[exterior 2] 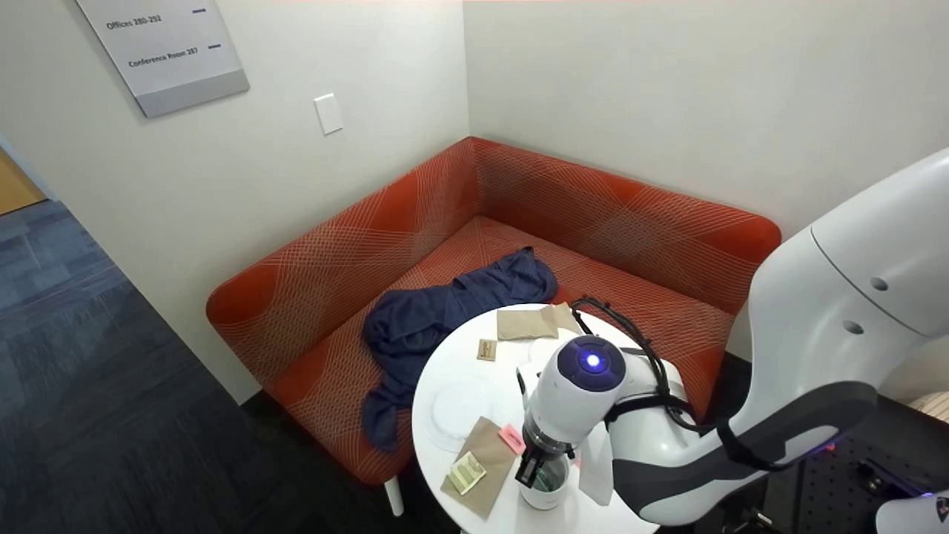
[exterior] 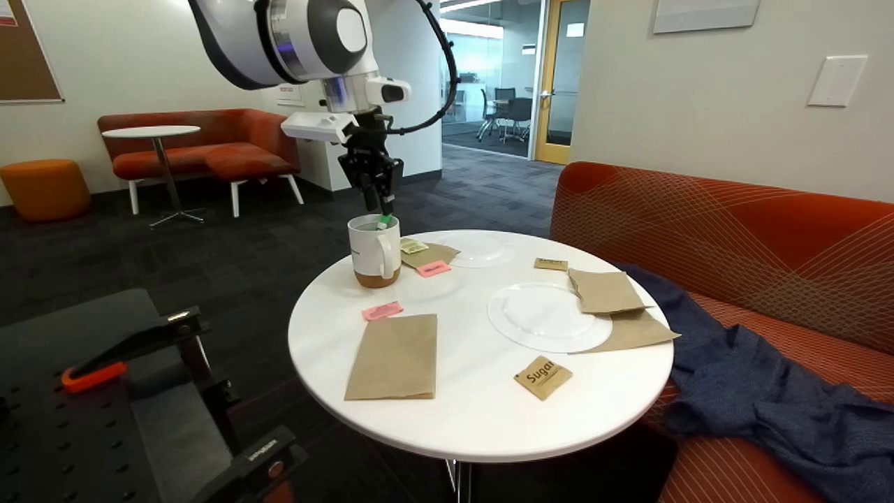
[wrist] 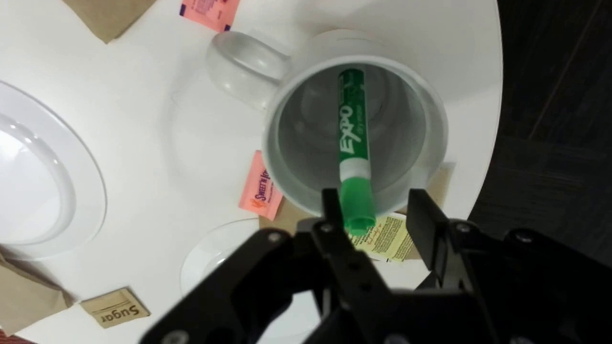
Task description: Put the marker on the table
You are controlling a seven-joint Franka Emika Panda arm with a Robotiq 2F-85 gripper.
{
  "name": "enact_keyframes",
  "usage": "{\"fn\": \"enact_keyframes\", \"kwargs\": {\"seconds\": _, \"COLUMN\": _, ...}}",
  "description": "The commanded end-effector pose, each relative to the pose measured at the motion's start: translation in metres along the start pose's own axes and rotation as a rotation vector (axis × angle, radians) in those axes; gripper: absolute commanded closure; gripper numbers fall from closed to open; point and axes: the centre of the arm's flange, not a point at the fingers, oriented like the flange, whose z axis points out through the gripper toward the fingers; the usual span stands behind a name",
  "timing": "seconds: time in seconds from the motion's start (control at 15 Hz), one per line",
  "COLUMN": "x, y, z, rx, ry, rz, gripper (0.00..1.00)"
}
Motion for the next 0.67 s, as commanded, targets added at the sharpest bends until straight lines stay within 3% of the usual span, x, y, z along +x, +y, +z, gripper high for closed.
{"fn": "enact_keyframes", "kwargs": {"seconds": 0.0, "x": 0.013, "y": 0.001, "z": 0.004, "rx": 0.010, "ry": 0.004, "rz": -0.001, "gripper": 0.55}}
{"fn": "enact_keyframes", "kwargs": {"seconds": 0.33, "x": 0.005, "y": 0.003, "z": 0.010, "rx": 0.011, "ry": -0.005, "rz": 0.005, "gripper": 0.54}}
{"fn": "enact_keyframes", "kwargs": {"seconds": 0.47, "x": 0.002, "y": 0.003, "z": 0.011, "rx": 0.009, "ry": -0.006, "rz": 0.004, "gripper": 0.79}}
{"fn": "enact_keyframes", "kwargs": {"seconds": 0.53, "x": 0.000, "y": 0.002, "z": 0.012, "rx": 0.007, "ry": -0.005, "rz": 0.002, "gripper": 0.81}}
{"fn": "enact_keyframes", "kwargs": {"seconds": 0.6, "x": -0.001, "y": 0.001, "z": 0.012, "rx": 0.006, "ry": -0.005, "rz": 0.000, "gripper": 0.89}}
